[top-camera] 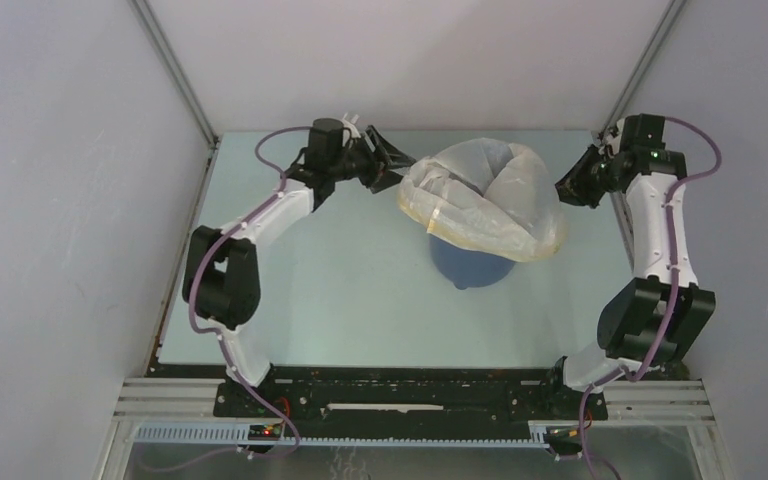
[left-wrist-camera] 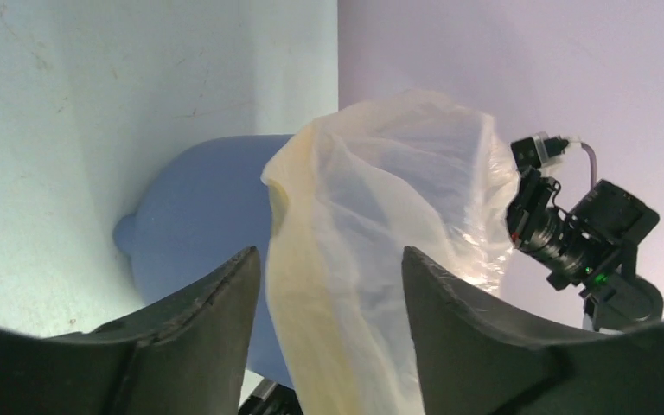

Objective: Put the trash bags into the trash bin

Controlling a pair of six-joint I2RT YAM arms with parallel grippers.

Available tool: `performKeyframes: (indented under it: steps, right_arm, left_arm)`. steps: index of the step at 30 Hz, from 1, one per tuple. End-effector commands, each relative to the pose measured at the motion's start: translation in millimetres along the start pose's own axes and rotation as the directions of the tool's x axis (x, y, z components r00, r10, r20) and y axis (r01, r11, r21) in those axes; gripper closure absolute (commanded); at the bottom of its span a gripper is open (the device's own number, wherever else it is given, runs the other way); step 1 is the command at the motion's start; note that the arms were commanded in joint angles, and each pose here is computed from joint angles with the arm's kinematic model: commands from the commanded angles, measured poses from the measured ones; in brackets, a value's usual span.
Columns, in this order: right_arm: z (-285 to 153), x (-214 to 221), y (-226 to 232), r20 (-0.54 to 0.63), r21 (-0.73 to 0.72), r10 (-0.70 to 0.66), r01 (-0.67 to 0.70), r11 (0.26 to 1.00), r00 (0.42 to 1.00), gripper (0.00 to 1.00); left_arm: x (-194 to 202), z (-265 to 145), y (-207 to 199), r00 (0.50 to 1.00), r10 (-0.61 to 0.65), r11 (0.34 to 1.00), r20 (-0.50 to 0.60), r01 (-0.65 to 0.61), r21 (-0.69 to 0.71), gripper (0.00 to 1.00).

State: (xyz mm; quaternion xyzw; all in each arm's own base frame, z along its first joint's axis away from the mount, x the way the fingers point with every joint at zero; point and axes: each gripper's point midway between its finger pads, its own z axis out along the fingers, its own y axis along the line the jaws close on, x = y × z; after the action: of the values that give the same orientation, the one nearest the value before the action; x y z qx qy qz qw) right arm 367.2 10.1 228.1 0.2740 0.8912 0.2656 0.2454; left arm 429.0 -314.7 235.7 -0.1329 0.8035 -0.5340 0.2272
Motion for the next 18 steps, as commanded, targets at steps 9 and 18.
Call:
performKeyframes:
  steps: [9, 18]
  right_arm:
    - [-108, 35, 23, 0.184, 0.049, -0.131, 0.124, 0.991, 0.974, 0.37]
    - [-114, 113, 35, 0.128, -0.201, -0.104, 0.128, 0.971, 0.986, 0.26]
  left_arm:
    - [5, -98, -67, 0.991, -0.017, 0.991, 0.132, -0.001, 0.137, 0.06]
    - [65, -88, -71, 0.999, -0.042, 0.975, -0.016, 0.044, 0.216, 0.03]
